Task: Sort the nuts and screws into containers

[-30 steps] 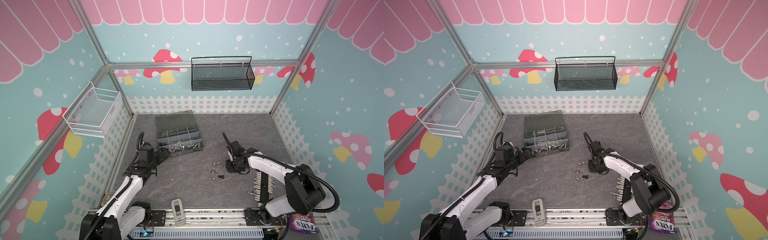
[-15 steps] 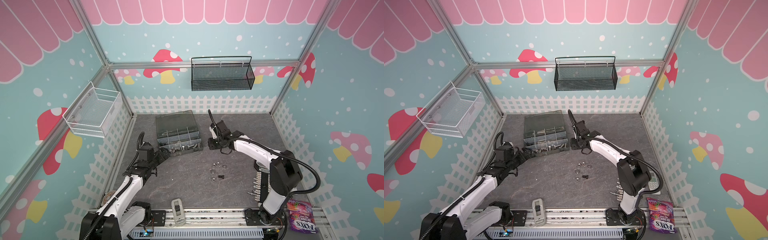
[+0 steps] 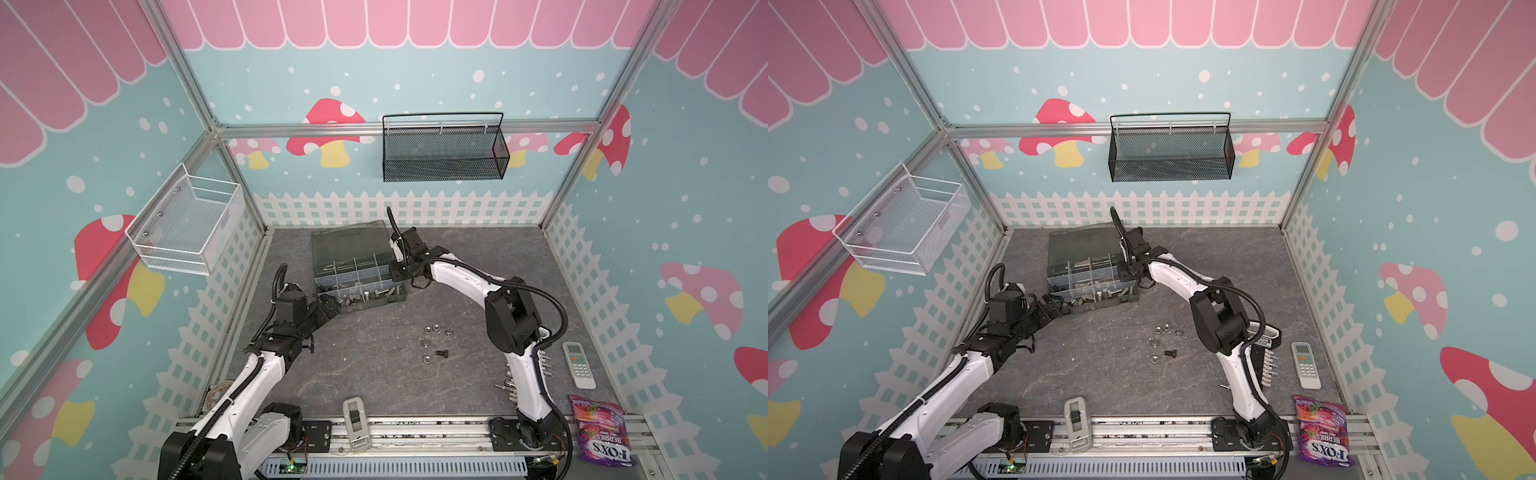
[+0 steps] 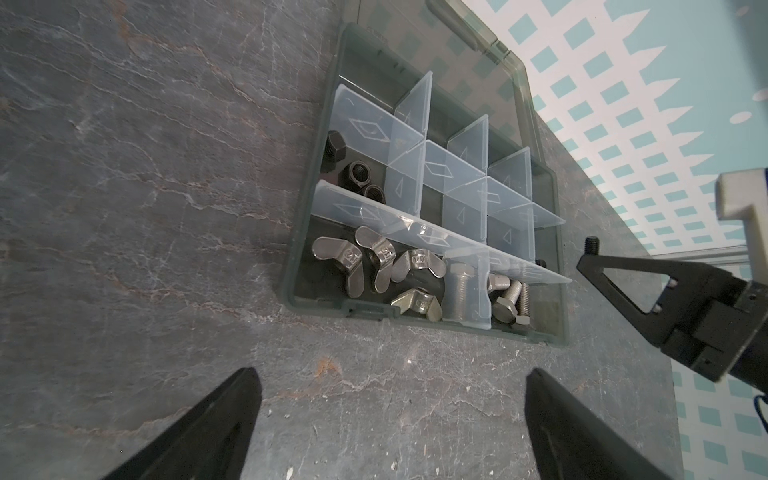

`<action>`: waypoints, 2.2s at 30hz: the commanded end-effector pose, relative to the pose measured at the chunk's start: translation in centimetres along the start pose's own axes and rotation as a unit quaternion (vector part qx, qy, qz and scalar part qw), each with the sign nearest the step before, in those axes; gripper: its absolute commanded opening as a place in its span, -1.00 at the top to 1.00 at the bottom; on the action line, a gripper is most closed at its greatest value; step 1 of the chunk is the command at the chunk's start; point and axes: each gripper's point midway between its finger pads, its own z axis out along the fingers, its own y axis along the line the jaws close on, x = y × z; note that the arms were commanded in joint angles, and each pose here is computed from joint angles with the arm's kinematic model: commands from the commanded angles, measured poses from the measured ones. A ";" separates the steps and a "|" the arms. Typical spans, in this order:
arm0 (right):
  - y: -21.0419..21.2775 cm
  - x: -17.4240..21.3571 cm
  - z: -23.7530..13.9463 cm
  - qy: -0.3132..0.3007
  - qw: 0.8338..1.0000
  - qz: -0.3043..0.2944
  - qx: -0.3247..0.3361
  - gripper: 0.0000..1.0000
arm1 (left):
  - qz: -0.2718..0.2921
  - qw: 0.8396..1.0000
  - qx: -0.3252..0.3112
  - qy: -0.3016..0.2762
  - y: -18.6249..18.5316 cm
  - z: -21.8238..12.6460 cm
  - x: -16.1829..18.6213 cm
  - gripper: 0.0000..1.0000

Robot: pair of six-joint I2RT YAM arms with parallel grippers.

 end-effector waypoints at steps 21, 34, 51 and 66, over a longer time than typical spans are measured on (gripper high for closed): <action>0.4 -0.6 2.9 0.008 0.999 -0.031 0.008 0.24 | -0.007 1.000 -0.002 -0.005 -0.1 -0.2 -0.5 -0.99; 1.1 -1.9 -0.5 -0.012 0.999 -0.030 0.015 0.23 | -0.007 1.000 0.000 -0.007 -0.2 -0.3 -0.6 -1.00; -3.8 6.9 -10.1 0.006 0.994 0.041 0.103 0.11 | -0.007 1.000 0.004 -0.006 -0.5 -0.2 -0.7 -1.00; -7.2 22.7 -15.8 0.139 0.975 0.080 0.154 0.09 | -0.015 1.000 0.015 -0.003 -0.7 -0.4 -0.4 -0.99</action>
